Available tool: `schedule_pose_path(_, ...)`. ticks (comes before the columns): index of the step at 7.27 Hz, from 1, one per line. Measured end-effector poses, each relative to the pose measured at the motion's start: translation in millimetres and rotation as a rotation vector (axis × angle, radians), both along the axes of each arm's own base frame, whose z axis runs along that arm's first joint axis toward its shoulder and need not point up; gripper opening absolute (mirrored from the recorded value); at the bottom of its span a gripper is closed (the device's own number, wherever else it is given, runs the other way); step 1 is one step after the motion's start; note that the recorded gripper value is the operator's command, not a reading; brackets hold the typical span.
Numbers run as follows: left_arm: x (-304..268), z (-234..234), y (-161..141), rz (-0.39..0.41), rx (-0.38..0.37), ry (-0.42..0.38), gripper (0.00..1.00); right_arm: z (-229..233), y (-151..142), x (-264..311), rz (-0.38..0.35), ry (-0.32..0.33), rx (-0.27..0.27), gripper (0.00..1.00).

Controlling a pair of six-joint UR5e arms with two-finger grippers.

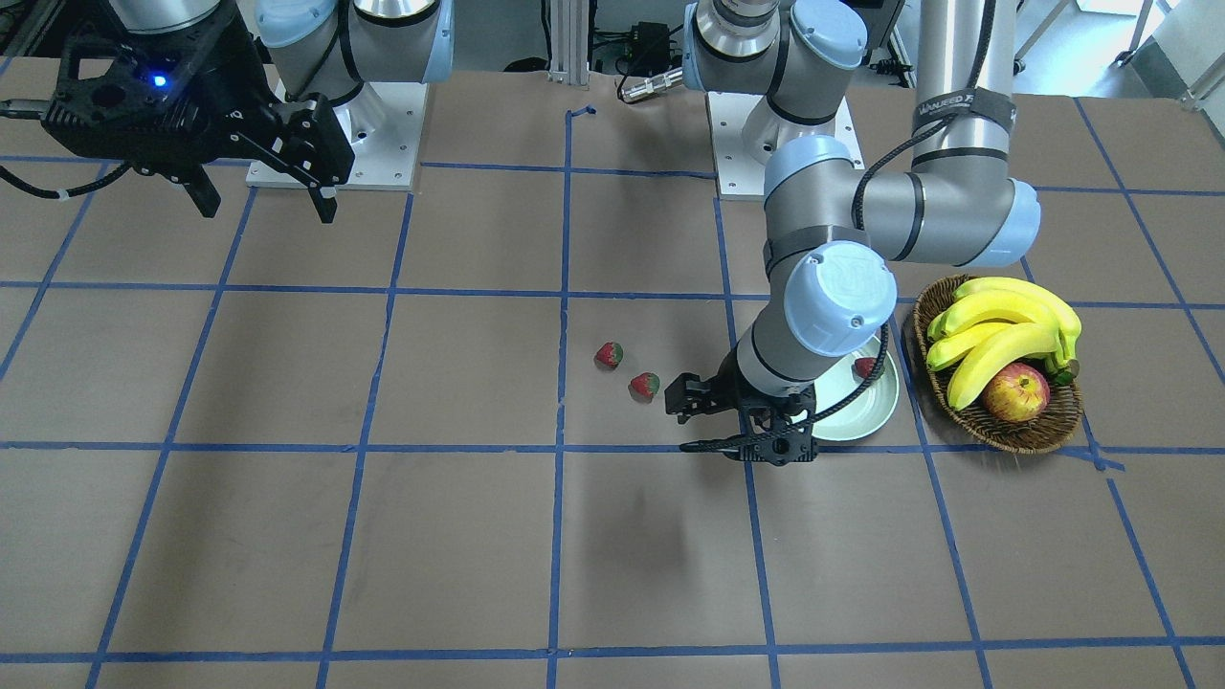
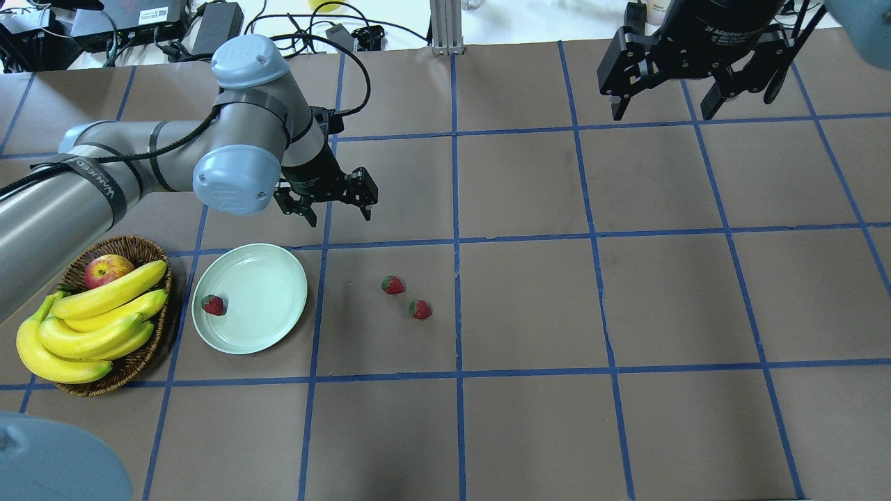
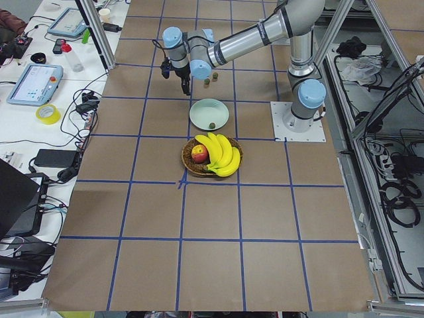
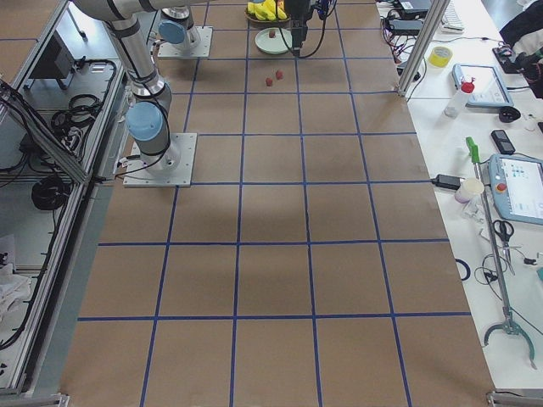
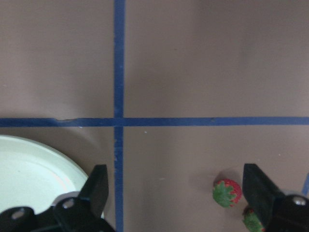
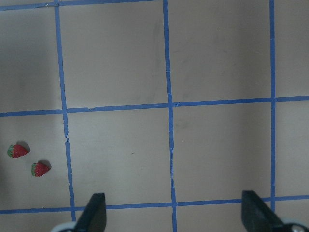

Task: Collect all strawberries into plate
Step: 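Move the left gripper back to the strawberries and grasp another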

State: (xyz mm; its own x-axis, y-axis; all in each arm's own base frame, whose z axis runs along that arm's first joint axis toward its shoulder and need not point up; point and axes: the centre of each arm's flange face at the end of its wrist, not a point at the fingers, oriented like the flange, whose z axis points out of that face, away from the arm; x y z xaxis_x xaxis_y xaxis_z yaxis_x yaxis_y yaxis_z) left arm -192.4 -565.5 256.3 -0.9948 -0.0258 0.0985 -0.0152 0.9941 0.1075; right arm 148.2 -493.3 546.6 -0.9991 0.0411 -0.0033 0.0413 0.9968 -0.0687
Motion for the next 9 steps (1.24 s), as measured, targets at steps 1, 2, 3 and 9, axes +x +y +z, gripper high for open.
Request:
schedule_pose_path(1, -20, -6, 8, -0.021, 0.003, 0.02, 1.0, 0, 0, 1, 0.004, -0.002, -0.001, 1.0)
schedule_pose_path(2, -31, -18, 16, -0.033, 0.001, 0.037, 1.0, -2, -2, 2, 0.009, -0.006, -0.003, 1.0)
schedule_pose_path(3, -35, -33, 27, -0.036, 0.007, 0.054, 1.0, -3, -3, 2, 0.013, -0.008, -0.003, 1.0)
schedule_pose_path(9, -34, -74, 58, -0.032, 0.077, 0.072, 0.86, 1, -1, 0, 0.015, -0.005, -0.011, 1.0)
